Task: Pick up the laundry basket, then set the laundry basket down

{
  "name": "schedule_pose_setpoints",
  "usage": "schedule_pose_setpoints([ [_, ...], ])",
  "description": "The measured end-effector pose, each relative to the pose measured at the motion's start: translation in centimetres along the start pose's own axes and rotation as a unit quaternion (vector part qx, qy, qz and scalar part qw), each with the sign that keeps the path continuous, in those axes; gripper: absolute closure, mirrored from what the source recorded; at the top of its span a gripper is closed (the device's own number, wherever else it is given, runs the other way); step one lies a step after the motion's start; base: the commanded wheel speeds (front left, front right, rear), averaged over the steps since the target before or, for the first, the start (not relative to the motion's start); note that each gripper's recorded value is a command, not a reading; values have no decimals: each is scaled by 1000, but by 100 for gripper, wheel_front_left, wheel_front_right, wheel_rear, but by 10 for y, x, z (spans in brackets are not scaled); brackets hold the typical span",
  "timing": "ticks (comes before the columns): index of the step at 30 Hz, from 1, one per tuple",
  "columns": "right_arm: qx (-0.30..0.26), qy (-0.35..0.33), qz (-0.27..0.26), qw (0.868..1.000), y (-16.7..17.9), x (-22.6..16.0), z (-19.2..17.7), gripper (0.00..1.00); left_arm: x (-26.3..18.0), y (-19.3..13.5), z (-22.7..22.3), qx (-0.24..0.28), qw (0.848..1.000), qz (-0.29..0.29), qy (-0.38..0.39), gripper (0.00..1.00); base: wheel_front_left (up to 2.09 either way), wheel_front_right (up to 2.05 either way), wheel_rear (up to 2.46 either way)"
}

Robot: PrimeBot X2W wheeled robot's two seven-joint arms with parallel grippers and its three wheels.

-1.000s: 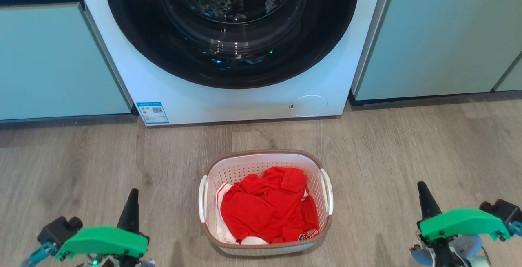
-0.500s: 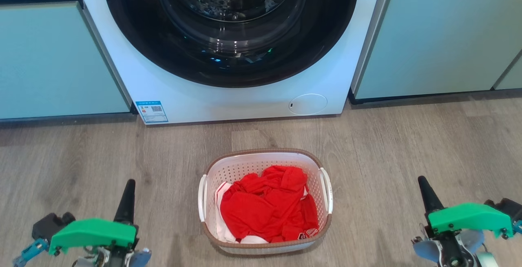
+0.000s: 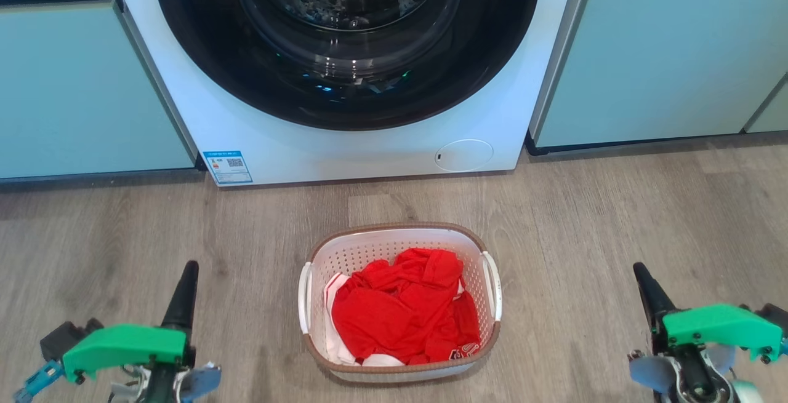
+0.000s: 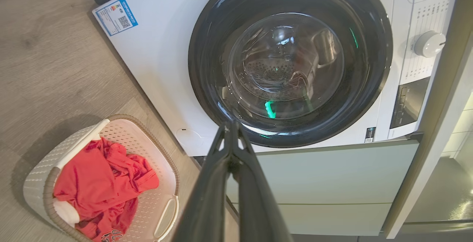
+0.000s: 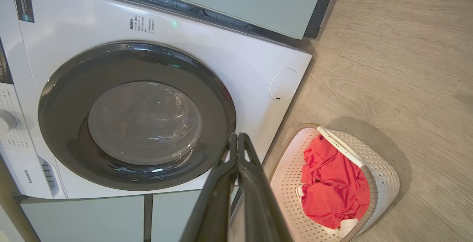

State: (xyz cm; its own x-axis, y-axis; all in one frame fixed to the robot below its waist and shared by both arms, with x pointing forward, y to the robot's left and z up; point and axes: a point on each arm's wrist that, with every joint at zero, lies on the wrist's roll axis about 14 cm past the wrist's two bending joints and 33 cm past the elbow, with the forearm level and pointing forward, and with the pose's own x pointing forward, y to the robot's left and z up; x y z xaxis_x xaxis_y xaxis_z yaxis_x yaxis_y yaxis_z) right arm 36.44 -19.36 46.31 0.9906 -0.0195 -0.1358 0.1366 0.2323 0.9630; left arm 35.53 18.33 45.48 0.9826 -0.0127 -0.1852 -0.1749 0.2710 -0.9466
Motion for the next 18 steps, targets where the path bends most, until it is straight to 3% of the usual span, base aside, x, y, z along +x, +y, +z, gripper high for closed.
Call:
schedule_pose_setpoints([
  [18,96,-3,11,995,5,4,8,100,9,-13,8,-105,994,-28,1,100,0,0,0],
])
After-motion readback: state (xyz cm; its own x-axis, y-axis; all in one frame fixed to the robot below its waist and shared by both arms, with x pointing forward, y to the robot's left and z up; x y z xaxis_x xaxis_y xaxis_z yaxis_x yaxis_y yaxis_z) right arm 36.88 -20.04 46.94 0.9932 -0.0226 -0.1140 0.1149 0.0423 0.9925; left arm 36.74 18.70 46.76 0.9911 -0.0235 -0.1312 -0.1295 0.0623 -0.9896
